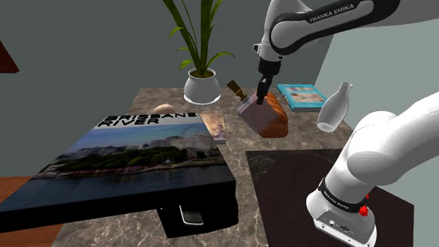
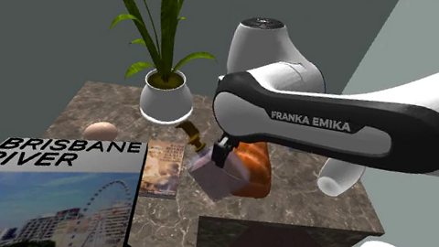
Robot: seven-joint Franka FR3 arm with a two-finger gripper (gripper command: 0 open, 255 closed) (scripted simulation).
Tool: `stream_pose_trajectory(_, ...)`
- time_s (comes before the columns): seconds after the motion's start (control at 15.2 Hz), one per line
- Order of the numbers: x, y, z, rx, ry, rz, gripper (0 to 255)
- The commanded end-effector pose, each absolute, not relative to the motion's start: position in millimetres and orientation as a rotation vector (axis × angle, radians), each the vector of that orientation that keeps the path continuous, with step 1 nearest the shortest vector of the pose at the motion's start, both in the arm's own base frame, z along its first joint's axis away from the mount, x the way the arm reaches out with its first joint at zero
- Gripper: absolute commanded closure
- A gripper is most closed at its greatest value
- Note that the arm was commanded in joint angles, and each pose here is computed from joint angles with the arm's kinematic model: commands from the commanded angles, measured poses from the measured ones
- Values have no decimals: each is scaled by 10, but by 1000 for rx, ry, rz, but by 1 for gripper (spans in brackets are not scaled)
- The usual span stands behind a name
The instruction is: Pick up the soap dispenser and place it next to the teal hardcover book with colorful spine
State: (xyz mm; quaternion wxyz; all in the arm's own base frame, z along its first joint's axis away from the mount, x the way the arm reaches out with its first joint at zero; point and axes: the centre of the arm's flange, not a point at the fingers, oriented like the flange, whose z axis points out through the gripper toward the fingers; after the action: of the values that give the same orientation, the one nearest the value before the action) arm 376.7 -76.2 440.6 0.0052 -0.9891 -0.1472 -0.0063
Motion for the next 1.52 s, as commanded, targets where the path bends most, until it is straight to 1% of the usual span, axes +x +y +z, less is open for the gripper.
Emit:
stream_pose_trajectory(0.0,3773,-760,4515,-3097,-461,-20,255)
stream_pose_trajectory(1.45,3773,-760,5677,-3097,-461,-20,255)
